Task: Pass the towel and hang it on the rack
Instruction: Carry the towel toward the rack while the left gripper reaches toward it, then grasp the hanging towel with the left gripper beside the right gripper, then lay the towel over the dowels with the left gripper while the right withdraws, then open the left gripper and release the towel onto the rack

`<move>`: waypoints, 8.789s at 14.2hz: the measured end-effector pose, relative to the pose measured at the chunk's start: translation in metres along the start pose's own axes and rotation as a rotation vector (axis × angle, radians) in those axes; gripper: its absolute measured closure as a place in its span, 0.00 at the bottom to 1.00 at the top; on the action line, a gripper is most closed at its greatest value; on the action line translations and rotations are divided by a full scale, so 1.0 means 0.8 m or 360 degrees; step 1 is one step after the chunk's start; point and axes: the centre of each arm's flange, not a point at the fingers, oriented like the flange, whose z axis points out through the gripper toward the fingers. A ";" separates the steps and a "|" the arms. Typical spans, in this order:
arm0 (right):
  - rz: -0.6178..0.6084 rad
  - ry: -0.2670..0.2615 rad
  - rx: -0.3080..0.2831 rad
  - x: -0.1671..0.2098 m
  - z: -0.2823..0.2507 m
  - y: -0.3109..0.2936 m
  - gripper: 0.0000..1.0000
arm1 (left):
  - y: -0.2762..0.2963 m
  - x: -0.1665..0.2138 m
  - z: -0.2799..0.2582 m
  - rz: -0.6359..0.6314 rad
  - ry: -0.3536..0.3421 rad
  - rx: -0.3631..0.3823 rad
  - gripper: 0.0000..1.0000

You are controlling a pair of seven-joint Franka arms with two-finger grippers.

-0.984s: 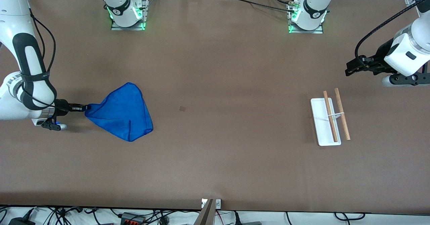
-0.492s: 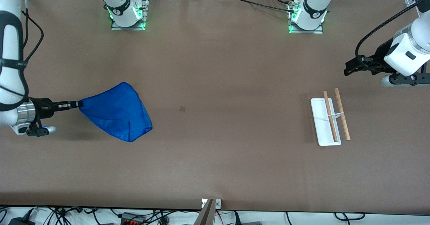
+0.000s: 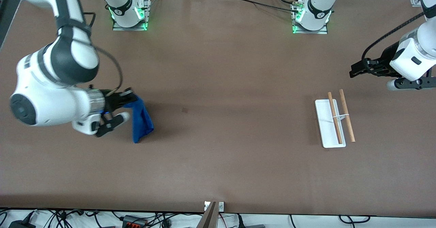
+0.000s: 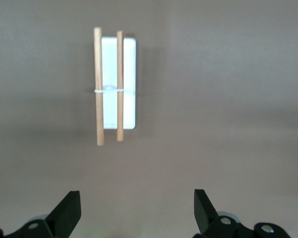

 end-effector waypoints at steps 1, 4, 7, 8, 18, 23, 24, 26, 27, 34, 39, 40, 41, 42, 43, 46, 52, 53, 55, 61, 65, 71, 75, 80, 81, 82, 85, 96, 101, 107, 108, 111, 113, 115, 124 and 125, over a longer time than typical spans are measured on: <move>-0.0028 0.0074 0.0047 0.012 -0.001 -0.036 0.99 | -0.015 0.008 0.011 -0.0034 -0.0036 -0.0007 0.00; -0.0028 0.0301 0.0094 0.044 0.009 -0.140 0.99 | -0.041 0.029 0.045 -0.0088 -0.0125 -0.0053 0.00; -0.0034 0.0483 0.0126 0.063 0.043 -0.253 0.99 | -0.030 0.036 0.060 -0.0017 -0.0170 -0.0154 0.00; -0.0029 0.0524 0.0139 0.064 0.051 -0.281 0.99 | -0.029 0.040 0.067 0.0046 -0.0186 -0.0237 0.00; 0.0169 0.0712 0.0312 0.048 0.082 -0.437 0.99 | 0.042 0.108 0.181 0.1207 0.0217 -0.0689 0.00; 0.0172 0.0730 0.0352 0.044 0.074 -0.447 0.99 | 0.163 0.074 0.246 0.1490 0.0371 -0.0659 0.00; 0.0172 0.0731 0.0354 0.044 0.073 -0.448 0.99 | 0.172 0.067 0.255 0.1517 0.0388 -0.0646 0.00; 0.0172 0.0730 0.0355 0.044 0.074 -0.448 0.99 | 0.177 0.053 0.271 0.1570 0.0418 -0.0627 0.00; 0.0171 0.0729 0.0355 0.044 0.074 -0.449 0.99 | 0.177 0.046 0.279 0.1588 0.0427 -0.0633 0.00; 0.0169 0.0728 0.0357 0.043 0.074 -0.450 0.99 | 0.220 0.002 0.310 0.1796 0.0517 -0.0620 0.00; 0.0169 0.0728 0.0357 0.043 0.074 -0.450 0.99 | 0.246 -0.022 0.323 0.1886 0.0567 -0.0595 0.00; 0.0169 0.0728 0.0357 0.043 0.074 -0.450 0.99 | 0.246 -0.023 0.323 0.1895 0.0567 -0.0594 0.00; 0.0169 0.0728 0.0357 0.043 0.074 -0.450 0.99 | 0.247 -0.024 0.324 0.1908 0.0567 -0.0594 0.00; 0.0169 0.0728 0.0357 0.043 0.074 -0.450 0.99 | 0.251 -0.027 0.325 0.1922 0.0565 -0.0597 0.00; 0.0168 0.0728 0.0357 0.043 0.074 -0.450 0.99 | 0.255 -0.029 0.325 0.1933 0.0563 -0.0601 0.00; 0.0161 0.0729 0.0355 0.043 0.074 -0.450 0.99 | 0.264 -0.032 0.321 0.1962 0.0610 -0.0581 0.01; 0.0159 0.0729 0.0354 0.043 0.074 -0.450 0.99 | 0.269 -0.033 0.319 0.1980 0.0639 -0.0570 0.58; 0.0159 0.0729 0.0354 0.043 0.074 -0.450 0.99 | 0.269 -0.033 0.319 0.1980 0.0642 -0.0569 0.67; 0.0159 0.0730 0.0355 0.044 0.074 -0.450 0.99 | 0.270 -0.032 0.317 0.1982 0.0651 -0.0566 0.88; 0.0125 0.0743 0.0325 0.044 0.073 -0.447 0.95 | 0.264 -0.026 0.315 0.1963 0.0657 -0.0570 0.97; 0.0101 0.0802 0.0200 0.047 0.063 -0.433 0.59 | 0.214 0.004 0.293 0.1927 0.0599 -0.0592 0.97; 0.0210 0.0738 -0.0373 0.044 0.022 -0.332 0.00 | 0.074 0.050 0.207 0.1665 0.0427 -0.0497 0.97; 0.0478 0.0648 -0.0642 0.044 -0.020 -0.181 0.00 | -0.005 0.065 0.196 0.1399 0.0365 -0.0396 0.97; 0.0655 0.0525 -0.0693 0.012 -0.079 0.001 0.00 | -0.052 0.077 0.168 0.1380 0.0275 -0.0044 0.97; 0.0684 0.0524 -0.0717 0.006 -0.088 0.020 0.00 | -0.076 0.082 0.169 0.1357 0.0263 -0.0013 0.97; 0.0715 0.0514 -0.0755 -0.001 -0.096 0.035 0.00 | -0.102 0.088 0.177 0.1329 0.0245 -0.0004 0.97; 0.0867 0.0502 -0.0764 -0.039 -0.122 0.106 0.00 | -0.152 0.108 0.213 0.1277 0.0242 -0.0051 0.97; 0.0811 0.0548 -0.0737 -0.211 -0.220 0.167 0.00 | -0.247 0.129 0.293 0.1334 0.0299 -0.0151 0.97; 0.0810 0.0507 -0.0729 -0.228 -0.189 0.166 0.00 | -0.251 0.141 0.335 0.1315 0.0324 -0.0199 0.96; 0.0752 0.0512 -0.0747 -0.264 -0.165 0.153 0.00 | -0.250 0.145 0.357 0.1354 0.0323 -0.0235 0.52; 0.0753 0.0505 -0.0745 -0.266 -0.166 0.151 0.00 | -0.251 0.146 0.357 0.1382 0.0331 -0.0230 0.44; 0.0753 0.0493 -0.0742 -0.269 -0.167 0.149 0.00 | -0.258 0.157 0.335 0.1417 0.0378 -0.0197 0.15; 0.0753 0.0491 -0.0741 -0.269 -0.167 0.149 0.00 | -0.262 0.158 0.329 0.1417 0.0368 -0.0203 0.00; 0.0756 0.0480 -0.0737 -0.269 -0.166 0.148 0.00 | -0.270 0.156 0.328 0.1403 0.0354 -0.0215 0.00; 0.0769 0.0423 -0.0720 -0.274 -0.161 0.148 0.00 | -0.325 0.152 0.229 0.1366 0.0216 -0.0312 0.00; 0.0768 0.0423 -0.0720 -0.274 -0.161 0.148 0.00 | -0.331 0.150 0.214 0.1359 0.0219 -0.0307 0.00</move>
